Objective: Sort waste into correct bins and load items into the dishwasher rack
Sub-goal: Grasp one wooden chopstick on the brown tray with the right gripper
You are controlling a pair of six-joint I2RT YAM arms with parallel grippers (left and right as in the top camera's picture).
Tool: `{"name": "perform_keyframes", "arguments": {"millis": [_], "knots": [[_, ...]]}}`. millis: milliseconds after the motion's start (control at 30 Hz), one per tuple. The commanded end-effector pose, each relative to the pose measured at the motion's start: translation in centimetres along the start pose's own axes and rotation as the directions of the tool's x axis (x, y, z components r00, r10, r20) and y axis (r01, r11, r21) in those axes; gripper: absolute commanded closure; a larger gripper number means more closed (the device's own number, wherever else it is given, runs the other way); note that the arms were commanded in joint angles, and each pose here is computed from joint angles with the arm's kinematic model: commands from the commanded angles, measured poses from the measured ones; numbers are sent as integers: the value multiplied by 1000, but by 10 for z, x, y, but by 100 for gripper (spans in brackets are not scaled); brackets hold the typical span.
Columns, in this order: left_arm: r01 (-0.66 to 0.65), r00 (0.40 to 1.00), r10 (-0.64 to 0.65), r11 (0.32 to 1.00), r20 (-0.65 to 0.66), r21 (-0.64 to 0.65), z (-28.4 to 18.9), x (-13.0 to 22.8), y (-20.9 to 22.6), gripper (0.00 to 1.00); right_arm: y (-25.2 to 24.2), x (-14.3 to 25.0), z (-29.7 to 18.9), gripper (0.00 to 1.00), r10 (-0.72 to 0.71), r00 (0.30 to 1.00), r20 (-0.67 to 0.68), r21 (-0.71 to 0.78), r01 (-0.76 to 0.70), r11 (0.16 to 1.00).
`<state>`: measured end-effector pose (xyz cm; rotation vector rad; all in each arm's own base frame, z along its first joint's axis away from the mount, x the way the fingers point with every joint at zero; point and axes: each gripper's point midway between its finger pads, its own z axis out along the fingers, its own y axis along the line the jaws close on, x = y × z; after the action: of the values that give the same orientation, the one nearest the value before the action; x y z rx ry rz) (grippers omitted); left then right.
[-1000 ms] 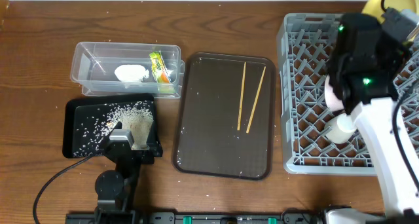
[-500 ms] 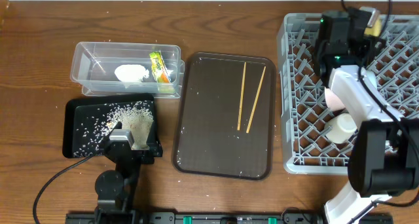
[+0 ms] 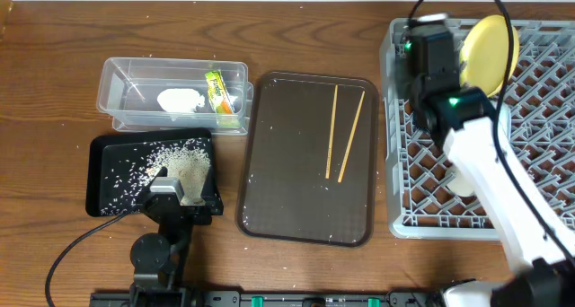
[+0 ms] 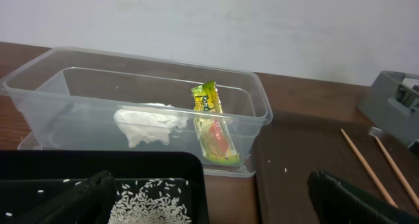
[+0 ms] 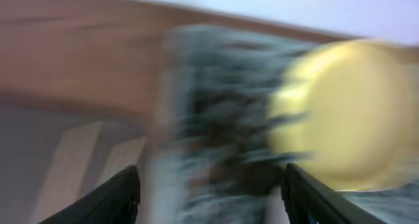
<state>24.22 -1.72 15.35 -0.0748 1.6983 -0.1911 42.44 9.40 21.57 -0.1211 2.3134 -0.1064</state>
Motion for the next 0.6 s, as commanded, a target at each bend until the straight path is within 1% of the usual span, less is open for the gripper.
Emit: {"name": "perform_keyframes", "arguments": {"millis": [0, 67, 100, 133, 167, 200, 300, 333, 433, 467, 567], "knots": [[-11, 999, 11, 1000, -31, -4, 2, 14, 3, 4, 111, 44, -20, 33, 65, 970, -236, -433, -165, 886], [-11, 999, 11, 1000, -31, -4, 2, 14, 3, 4, 127, 72, -15, 32, 41, 945, -325, -387, -172, 906], [-11, 999, 11, 1000, -31, -4, 2, 14, 3, 4, 127, 85, -8, 32, 65, 929, -363, -314, -188, 930], [-11, 999, 11, 1000, -31, -4, 2, 14, 3, 4, 124, 98, 3, 33, 119, 911, -394, -216, -218, 952], [-11, 999, 11, 1000, -31, -4, 2, 14, 3, 4, 123, 105, 12, 34, 155, 901, -405, -156, -235, 959], [-11, 999, 11, 1000, -31, -4, 2, 14, 3, 4, 125, 114, 22, 38, 180, 891, -417, -109, -246, 963], [-11, 999, 11, 1000, -31, -4, 2, 14, 3, 4, 133, 135, 52, 52, 202, 871, -448, -55, -253, 966], [-11, 999, 11, 1000, -31, -4, 2, 14, 3, 4, 134, 141, 62, 55, 217, 862, -457, -36, -262, 964], [-11, 999, 11, 1000, -31, -4, 2, 14, 3, 4, 129, 163, 90, 59, 270, 829, -489, 35, -291, 956], [-11, 999, 11, 1000, -31, -4, 2, 14, 3, 4, 128, 171, 98, 59, 282, 818, -501, 54, -295, 954], [-11, 999, 11, 1000, -31, -4, 2, 14, 3, 4, 133, 190, 110, 67, 276, 790, -548, 54, -296, 954]]}}
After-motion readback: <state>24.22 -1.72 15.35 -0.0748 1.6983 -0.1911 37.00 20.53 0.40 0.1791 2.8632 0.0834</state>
